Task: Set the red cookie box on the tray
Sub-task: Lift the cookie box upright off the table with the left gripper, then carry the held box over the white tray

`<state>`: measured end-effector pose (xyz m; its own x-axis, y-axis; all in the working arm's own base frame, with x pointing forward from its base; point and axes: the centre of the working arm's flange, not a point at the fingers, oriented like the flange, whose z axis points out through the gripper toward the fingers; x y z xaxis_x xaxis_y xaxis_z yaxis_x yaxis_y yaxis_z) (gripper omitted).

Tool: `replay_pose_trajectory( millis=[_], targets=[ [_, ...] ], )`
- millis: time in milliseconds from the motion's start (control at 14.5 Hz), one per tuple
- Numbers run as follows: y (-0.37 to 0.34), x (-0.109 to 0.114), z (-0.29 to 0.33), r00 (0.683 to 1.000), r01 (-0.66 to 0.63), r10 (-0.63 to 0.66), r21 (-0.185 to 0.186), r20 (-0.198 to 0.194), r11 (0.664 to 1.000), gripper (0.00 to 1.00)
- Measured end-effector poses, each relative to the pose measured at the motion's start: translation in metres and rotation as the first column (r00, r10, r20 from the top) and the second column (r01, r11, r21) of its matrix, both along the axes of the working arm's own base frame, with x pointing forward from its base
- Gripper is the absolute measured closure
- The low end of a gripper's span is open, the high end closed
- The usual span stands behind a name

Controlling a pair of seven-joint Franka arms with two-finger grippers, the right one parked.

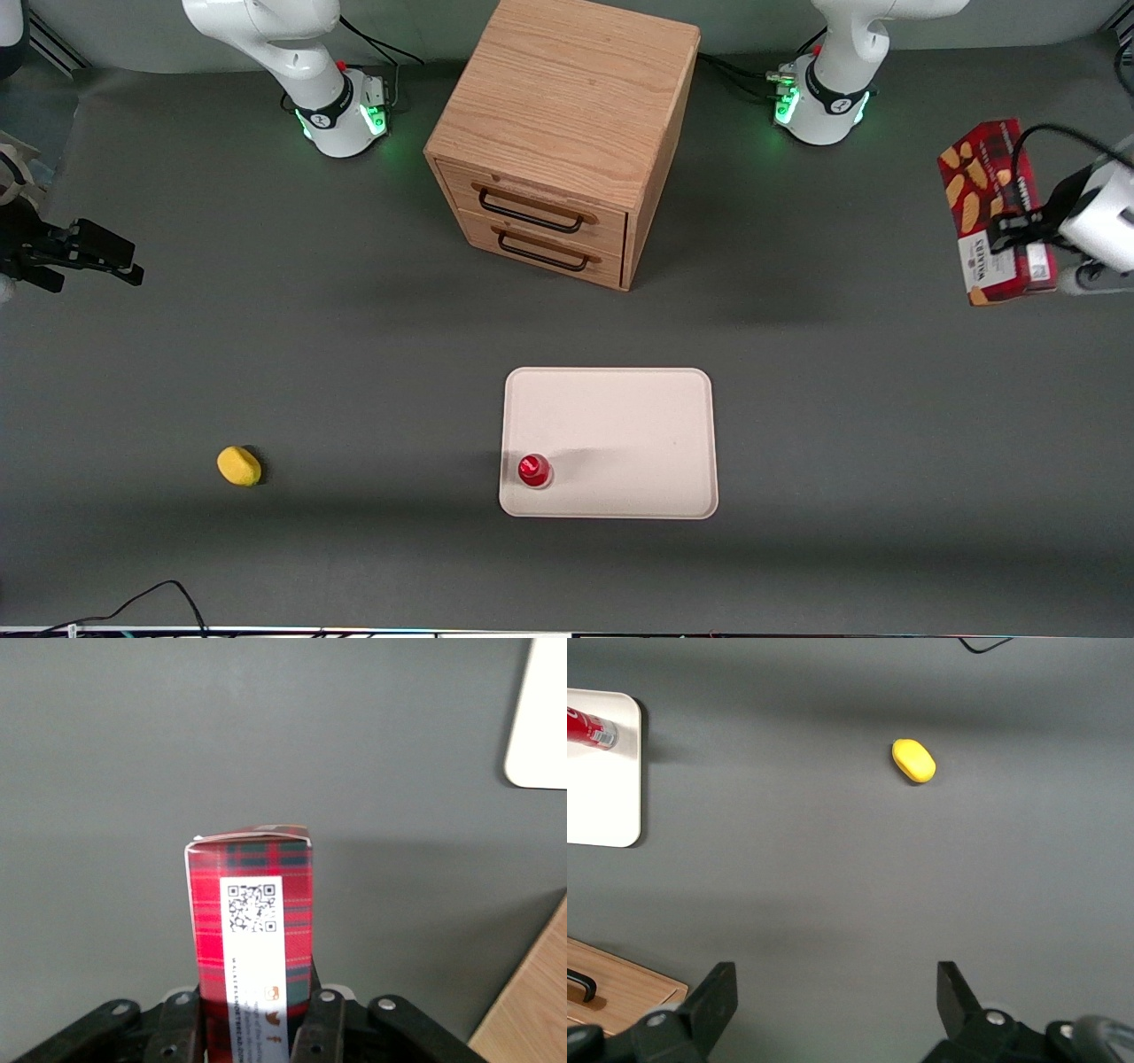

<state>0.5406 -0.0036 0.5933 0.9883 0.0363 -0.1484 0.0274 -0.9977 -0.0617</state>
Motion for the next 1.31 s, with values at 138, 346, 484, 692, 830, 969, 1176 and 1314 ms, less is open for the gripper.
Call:
replay_pose_trajectory(
  millis=[138,346,484,692,830,969,1176,1314],
  targets=[
    [-0.027,0.004,0.002,1.000,0.003,-0.003,-0.040,0.000,0.999,0.65],
    [-0.096,0.027,-0.017,0.998,-0.063,0.062,-0.051,-0.014,0.997,0.65],
    [-0.158,0.045,-0.022,0.995,-0.103,0.103,-0.058,-0.004,0.993,0.65],
    [-0.231,0.064,-0.035,0.986,-0.165,0.165,-0.084,-0.005,0.983,0.65],
    [-0.267,0.073,-0.050,0.979,-0.201,0.203,-0.095,0.007,0.975,0.65],
    [-0.302,0.083,-0.066,0.972,-0.230,0.234,-0.113,0.031,0.967,0.65],
    [-0.347,0.095,-0.095,0.954,-0.277,0.289,-0.140,0.075,0.951,0.65],
    [-0.363,0.106,-0.122,0.942,-0.300,0.318,-0.152,0.109,0.942,0.65]
  ],
)
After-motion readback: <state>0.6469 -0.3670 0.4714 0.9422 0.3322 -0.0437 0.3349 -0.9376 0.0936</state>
